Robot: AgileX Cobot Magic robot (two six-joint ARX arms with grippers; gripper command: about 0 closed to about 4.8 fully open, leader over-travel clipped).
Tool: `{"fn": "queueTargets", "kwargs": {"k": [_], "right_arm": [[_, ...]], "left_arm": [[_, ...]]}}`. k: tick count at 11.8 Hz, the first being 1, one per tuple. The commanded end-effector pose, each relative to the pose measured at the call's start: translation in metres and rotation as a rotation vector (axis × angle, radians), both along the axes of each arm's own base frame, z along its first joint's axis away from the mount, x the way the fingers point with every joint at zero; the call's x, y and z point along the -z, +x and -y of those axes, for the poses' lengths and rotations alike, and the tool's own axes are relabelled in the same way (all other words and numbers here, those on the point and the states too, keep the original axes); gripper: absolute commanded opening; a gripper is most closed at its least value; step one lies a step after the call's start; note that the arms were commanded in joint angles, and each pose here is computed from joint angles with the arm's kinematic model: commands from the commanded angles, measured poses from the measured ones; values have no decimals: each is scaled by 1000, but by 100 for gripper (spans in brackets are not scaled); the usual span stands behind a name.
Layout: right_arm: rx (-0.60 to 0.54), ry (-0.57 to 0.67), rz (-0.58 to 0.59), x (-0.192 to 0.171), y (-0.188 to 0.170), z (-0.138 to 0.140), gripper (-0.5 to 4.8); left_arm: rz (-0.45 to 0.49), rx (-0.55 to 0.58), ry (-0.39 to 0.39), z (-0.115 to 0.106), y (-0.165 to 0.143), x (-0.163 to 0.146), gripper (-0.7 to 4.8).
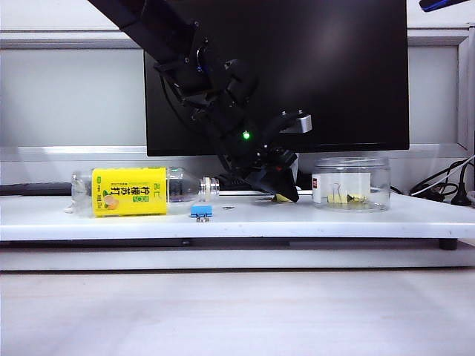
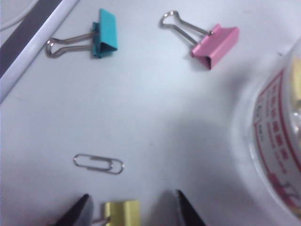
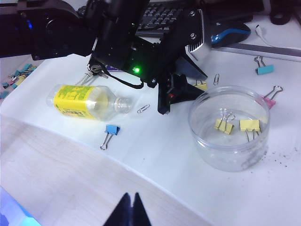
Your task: Pick up the clips with the largest number of clips of the same color on the table and place them in a round transparent plastic box.
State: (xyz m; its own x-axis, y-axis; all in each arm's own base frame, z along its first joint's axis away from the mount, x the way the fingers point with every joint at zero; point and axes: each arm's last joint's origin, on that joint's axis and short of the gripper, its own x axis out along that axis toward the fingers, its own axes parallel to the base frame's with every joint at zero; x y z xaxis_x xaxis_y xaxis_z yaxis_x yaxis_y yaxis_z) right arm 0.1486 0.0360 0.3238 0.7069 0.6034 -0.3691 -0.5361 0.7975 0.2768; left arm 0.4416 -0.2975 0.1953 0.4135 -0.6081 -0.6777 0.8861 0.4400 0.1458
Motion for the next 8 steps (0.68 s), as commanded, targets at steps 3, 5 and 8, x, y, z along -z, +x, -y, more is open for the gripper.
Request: {"fn": "queueTargets", "kwargs": {"k": [3,5,8], "right_arm": [[-7,7,22,-3,0,0,13],[-7,7,23,-3,0,0,13],[3,3,31,-4,0,0,13]], "left_arm": [[-94,-37,65,-7,-2,17,50],[-58,-35,41,-8,-5,-4,52],[7,-10,-30,-15,-16,-54,54]]}}
